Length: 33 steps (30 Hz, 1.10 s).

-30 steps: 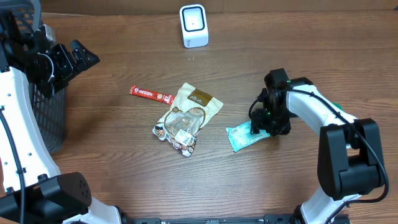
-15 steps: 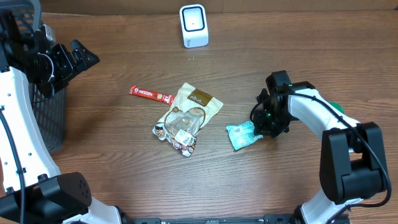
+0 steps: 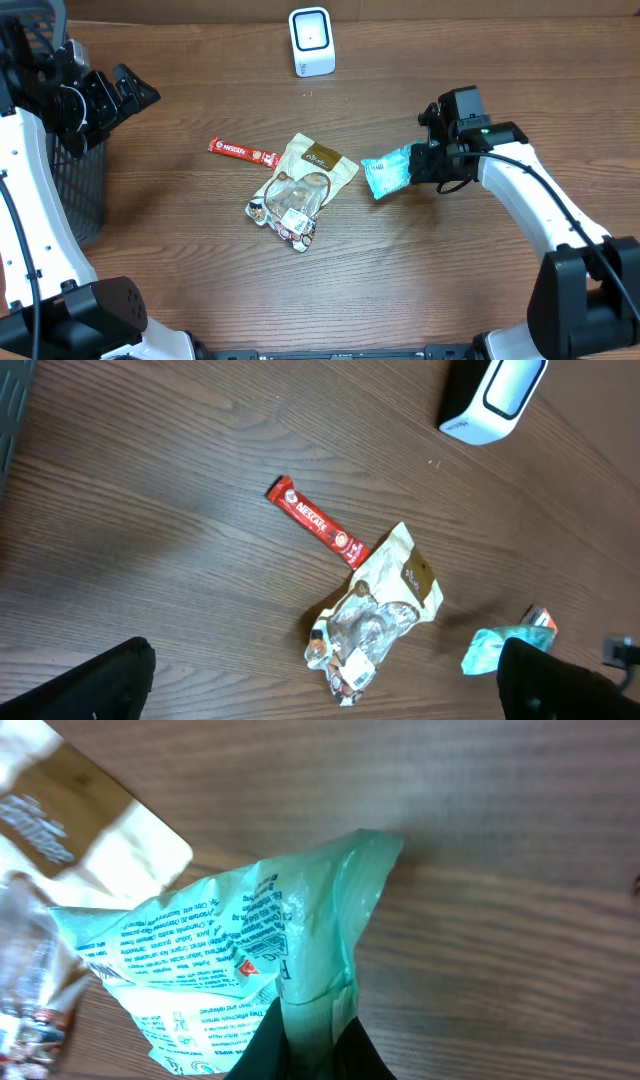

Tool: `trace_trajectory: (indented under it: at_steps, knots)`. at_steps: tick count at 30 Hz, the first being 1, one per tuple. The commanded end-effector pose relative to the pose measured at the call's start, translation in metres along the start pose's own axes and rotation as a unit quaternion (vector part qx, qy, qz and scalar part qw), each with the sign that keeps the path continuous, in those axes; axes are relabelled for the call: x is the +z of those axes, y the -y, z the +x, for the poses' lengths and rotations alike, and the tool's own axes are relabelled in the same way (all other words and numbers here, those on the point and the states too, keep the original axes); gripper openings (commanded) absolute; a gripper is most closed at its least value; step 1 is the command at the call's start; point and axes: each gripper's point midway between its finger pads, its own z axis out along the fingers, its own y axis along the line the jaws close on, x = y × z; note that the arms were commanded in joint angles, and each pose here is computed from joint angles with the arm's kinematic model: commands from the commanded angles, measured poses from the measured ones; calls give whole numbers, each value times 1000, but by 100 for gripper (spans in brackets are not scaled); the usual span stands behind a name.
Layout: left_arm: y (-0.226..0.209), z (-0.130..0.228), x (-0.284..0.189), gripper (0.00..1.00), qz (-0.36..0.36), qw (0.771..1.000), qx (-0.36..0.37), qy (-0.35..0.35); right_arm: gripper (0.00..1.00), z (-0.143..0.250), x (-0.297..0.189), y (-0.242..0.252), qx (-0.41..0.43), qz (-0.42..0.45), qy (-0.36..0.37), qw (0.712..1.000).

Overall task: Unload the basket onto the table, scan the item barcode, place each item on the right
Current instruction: 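Lift the wipes packet and carry it up to the scanner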

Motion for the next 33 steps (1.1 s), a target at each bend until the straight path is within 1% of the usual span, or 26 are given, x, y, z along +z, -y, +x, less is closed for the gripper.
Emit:
trace_trajectory:
  at_steps: [1,3,8,13,17,21,25,28,30,33]
  knots:
    - [2,1,2,100,1,1000,-1,-2,4,-15,-14,-14,-6,-28,29,999]
    - [2,1,2,100,1,1000,-1,-3,4,-18,-15,-20,-12,-43,35,998]
    - [2,1,2,100,1,1000,-1,-2,4,-35,-34,-26,-22,-45,52,997]
    - [2,1,2,100,1,1000,-1,-2,4,-36,-54,-33,-71,-43,41,996]
    - [2,1,2,100,1,1000,-1,-2,4,-36,-55,-36,-77,-43,42,995]
    - [2,1,2,100,1,1000,-1,-2,4,-40,-53,-39,-115,-24,51,992]
    - [2,1,2,100,1,1000,-1,-2,4,-67,-59,-35,-141,61,107,982]
    - [2,1,2,100,1,1000,-1,-3,3,-99,-83,-44,-160,128,175,963]
    - [2,1,2,100,1,1000,-1,-2,3,-125,-110,-59,-186,166,234,940]
    - [2,1,2,100,1,1000,-1,-2,3,-164,-157,-88,-222,204,331,894]
